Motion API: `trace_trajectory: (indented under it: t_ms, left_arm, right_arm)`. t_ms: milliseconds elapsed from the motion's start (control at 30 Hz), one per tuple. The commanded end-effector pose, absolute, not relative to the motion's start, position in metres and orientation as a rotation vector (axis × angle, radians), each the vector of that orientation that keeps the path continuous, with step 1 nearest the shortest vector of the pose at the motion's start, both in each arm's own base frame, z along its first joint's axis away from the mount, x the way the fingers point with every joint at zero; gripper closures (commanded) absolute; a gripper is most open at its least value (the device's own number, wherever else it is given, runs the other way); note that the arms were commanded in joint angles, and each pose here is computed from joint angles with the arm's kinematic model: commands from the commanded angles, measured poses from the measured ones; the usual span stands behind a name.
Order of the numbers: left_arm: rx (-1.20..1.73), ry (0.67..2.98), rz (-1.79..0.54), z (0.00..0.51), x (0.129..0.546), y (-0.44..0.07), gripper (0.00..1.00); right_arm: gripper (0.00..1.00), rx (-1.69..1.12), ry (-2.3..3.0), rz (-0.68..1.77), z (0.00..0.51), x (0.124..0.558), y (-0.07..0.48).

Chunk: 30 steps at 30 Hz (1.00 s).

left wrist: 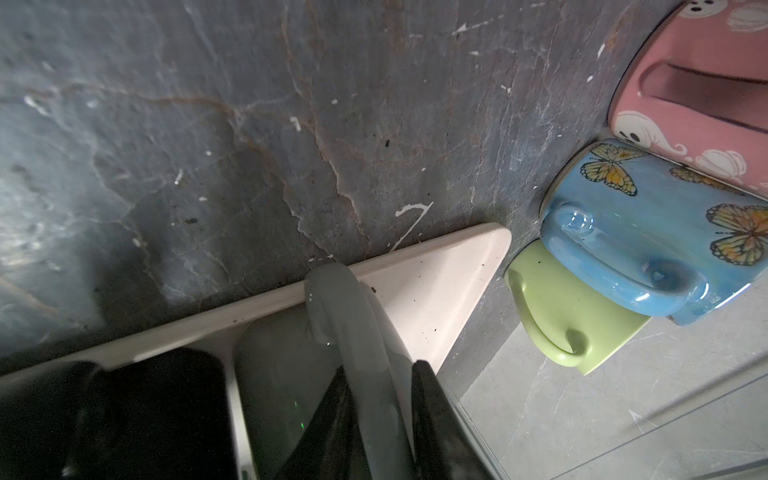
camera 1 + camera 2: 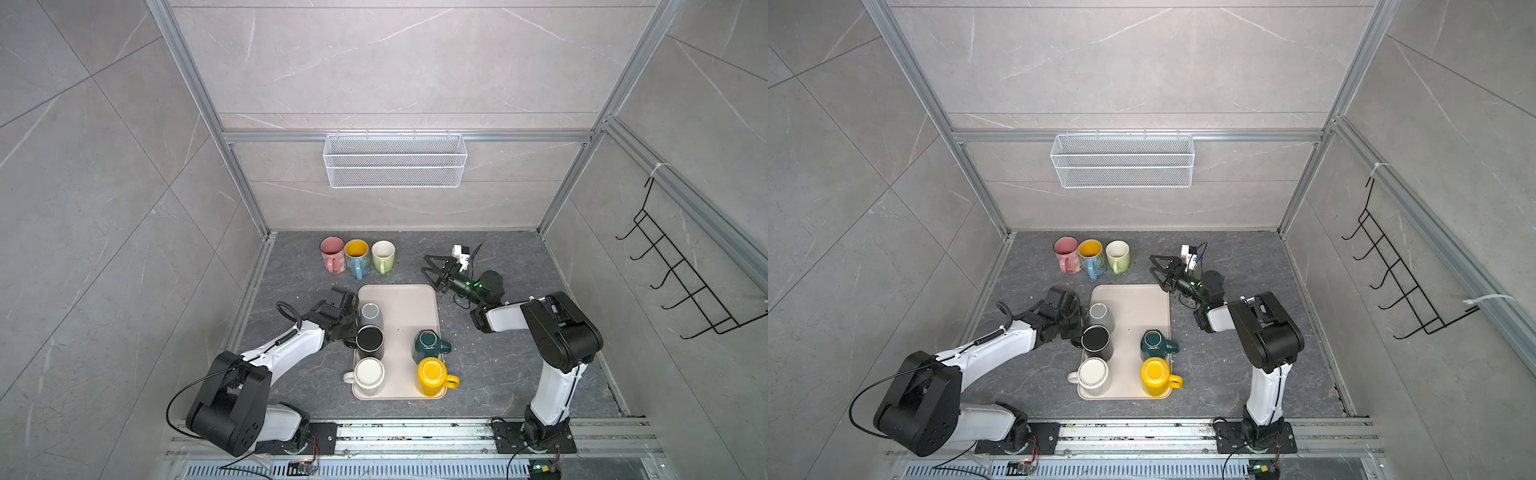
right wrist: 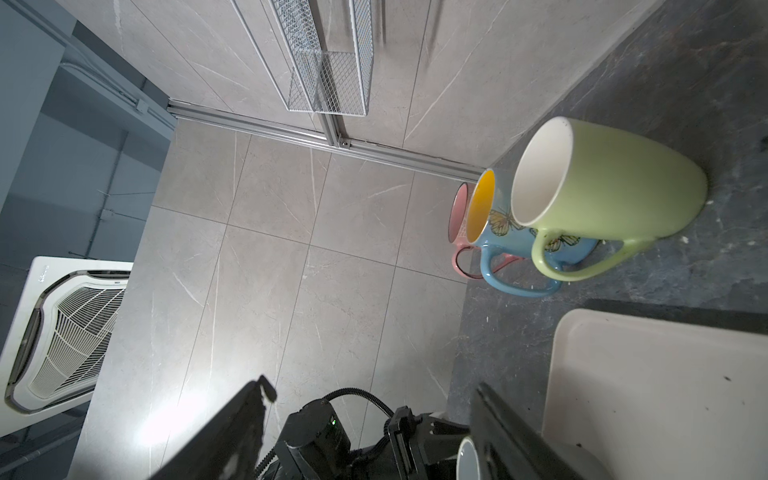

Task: Turn the mug right side up
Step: 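Close the left gripper on the grey mug's handle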

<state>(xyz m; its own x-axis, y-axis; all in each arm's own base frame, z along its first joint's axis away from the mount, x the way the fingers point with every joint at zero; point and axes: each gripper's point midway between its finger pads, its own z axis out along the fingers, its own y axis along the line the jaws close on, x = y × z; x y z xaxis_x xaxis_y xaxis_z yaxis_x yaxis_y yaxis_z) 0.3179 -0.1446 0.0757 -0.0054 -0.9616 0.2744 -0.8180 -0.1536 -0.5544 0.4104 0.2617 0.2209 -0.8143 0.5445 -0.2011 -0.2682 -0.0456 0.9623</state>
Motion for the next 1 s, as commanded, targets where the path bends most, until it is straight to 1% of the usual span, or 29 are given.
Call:
trace_trajectory:
  t_ms: [0,667,767,967]
  left_arm:
    - [-2.026,1.825,-0.959,0.084,0.331,-0.147,0.77]
    - [-1.942,1.838,-1.065,0.083,0.346,-0.158,0.84]
    - [-1.932,1.839,-1.065,0.083,0.347,-0.158,0.86]
    - [-1.888,1.844,-1.112,0.086,0.352,-0.161,0.95]
  right_arm:
    - [0.21,0.264,1.67,1.932,0.223,0.412,0.267]
    - [0.21,0.278,1.682,1.932,0.216,0.414,0.268]
    - [0.21,0.28,1.684,1.932,0.215,0.415,0.268]
    - [0.21,0.287,1.689,1.932,0.213,0.416,0.268]
